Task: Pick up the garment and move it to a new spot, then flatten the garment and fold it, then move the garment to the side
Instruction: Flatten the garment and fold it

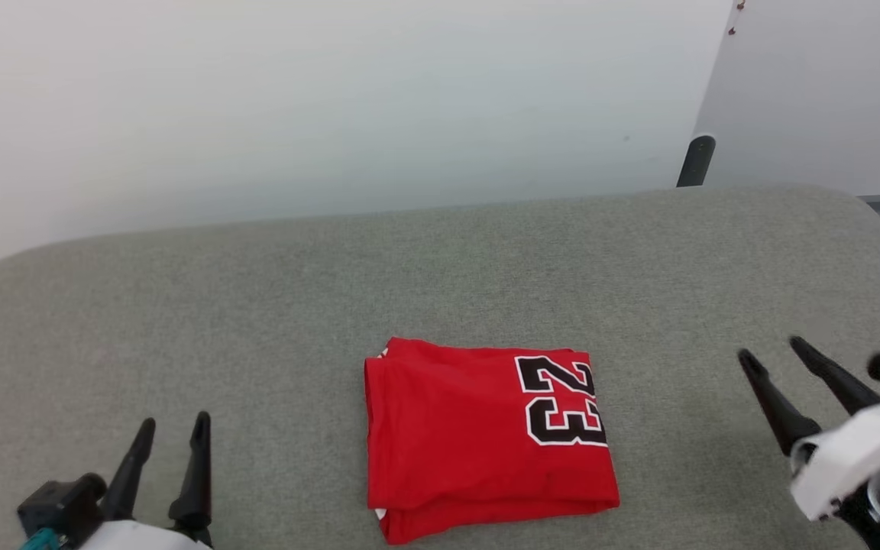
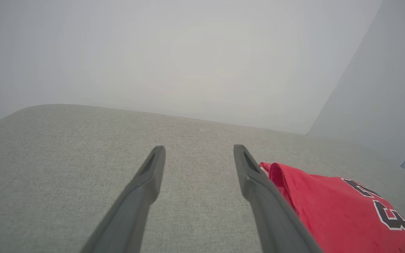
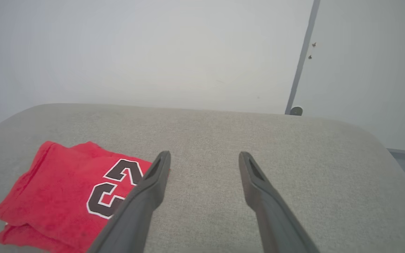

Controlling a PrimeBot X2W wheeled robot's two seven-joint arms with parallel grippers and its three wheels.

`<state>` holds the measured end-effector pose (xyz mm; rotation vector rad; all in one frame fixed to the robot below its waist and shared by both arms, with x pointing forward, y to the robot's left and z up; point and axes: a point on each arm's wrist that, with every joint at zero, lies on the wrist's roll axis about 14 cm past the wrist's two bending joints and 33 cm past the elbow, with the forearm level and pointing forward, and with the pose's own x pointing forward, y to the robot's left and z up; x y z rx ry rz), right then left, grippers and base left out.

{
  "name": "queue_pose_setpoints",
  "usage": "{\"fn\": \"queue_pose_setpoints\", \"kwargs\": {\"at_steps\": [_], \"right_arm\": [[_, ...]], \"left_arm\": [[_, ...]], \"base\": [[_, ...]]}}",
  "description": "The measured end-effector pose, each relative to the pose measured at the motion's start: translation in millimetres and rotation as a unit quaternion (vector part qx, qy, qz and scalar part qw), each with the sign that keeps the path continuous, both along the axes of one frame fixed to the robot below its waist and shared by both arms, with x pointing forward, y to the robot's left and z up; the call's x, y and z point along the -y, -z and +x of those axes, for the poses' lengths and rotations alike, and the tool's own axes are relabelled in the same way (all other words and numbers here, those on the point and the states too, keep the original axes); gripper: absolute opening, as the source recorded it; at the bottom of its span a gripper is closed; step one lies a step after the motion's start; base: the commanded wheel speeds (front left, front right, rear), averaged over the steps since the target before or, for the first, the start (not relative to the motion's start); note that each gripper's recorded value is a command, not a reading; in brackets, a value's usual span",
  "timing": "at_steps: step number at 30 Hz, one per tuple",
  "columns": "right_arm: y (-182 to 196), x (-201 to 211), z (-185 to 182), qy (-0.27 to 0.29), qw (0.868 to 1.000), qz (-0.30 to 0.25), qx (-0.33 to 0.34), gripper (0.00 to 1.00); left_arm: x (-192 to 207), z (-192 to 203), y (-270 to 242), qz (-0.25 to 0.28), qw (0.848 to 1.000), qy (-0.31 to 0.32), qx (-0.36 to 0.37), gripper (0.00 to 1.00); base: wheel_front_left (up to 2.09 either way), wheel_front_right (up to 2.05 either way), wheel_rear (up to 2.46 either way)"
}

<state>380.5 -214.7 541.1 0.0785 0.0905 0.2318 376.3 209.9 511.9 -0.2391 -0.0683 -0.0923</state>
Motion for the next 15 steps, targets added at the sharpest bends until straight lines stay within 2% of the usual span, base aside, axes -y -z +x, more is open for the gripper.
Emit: {"fn": "queue_pose_setpoints", "kwargs": {"at_steps": [4, 15], "right_arm": [[4.7, 13.0, -9.6, 0.023, 1.0, 0.005, 0.008, 1.0], [20.5, 20.5, -25.0, 0.041, 0.999, 0.009, -0.005, 1.0]], "left_arm": [[-4.8, -3.6, 0.3, 0.003, 1.0, -0.007, 0.0, 1.0], [-13.6, -11.2, 0.4, 0.005, 1.0, -0.02, 0.002, 1.0]], "base": [[0.0, 0.0, 0.0], [0.0, 0.0, 0.0]]}}
